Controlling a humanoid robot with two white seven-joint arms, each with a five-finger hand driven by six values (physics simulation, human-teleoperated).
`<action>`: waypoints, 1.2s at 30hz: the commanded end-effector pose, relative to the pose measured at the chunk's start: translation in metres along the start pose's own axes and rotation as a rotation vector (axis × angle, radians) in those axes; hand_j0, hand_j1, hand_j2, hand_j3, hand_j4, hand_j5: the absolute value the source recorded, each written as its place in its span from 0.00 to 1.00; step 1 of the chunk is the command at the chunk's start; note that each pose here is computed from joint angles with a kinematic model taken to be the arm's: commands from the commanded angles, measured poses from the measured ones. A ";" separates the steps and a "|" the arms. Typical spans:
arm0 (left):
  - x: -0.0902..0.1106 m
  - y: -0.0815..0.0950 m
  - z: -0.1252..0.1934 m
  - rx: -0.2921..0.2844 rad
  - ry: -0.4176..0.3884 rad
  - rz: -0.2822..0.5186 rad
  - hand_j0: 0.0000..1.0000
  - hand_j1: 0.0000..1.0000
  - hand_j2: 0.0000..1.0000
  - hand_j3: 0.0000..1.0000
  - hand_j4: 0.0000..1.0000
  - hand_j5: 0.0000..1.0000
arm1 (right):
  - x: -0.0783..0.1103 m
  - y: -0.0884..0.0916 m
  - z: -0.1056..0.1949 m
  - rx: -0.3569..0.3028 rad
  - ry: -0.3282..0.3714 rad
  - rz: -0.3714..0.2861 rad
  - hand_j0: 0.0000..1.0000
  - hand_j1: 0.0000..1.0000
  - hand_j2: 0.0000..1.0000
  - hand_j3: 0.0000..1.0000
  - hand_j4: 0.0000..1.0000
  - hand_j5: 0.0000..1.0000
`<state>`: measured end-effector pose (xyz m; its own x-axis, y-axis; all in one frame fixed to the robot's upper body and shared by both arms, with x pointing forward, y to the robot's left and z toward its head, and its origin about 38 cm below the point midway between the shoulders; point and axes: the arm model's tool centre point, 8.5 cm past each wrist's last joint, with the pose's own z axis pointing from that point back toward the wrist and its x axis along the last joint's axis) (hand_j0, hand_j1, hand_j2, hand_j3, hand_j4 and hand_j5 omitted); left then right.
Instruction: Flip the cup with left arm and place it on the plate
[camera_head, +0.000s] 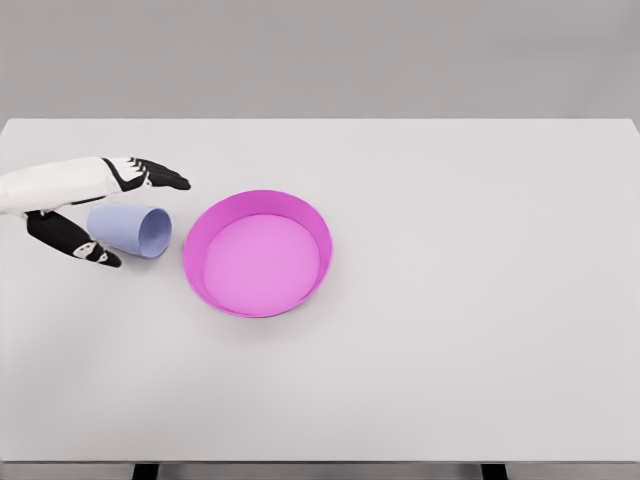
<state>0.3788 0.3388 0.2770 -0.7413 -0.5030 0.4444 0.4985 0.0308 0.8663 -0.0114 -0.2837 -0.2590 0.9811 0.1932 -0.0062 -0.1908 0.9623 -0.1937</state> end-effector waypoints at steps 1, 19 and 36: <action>0.000 0.001 0.001 0.004 0.001 0.004 1.00 1.00 1.00 1.00 1.00 1.00 | 0.000 0.000 0.000 0.000 0.001 0.001 1.00 1.00 1.00 1.00 1.00 1.00; -0.059 -0.017 0.011 0.073 0.129 0.144 1.00 1.00 1.00 1.00 1.00 1.00 | -0.005 0.001 0.000 0.001 0.009 -0.001 1.00 1.00 1.00 1.00 1.00 1.00; -0.108 -0.065 0.004 0.046 0.267 0.239 1.00 1.00 1.00 1.00 1.00 1.00 | -0.005 0.001 0.000 0.001 0.009 0.000 1.00 1.00 1.00 1.00 1.00 1.00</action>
<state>0.4238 0.3885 0.1838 -0.4910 -0.6679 0.5594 0.6078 0.1974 0.7692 -0.0167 -0.2838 -0.2588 0.9816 0.1905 -0.0146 -0.1897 0.9628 -0.1924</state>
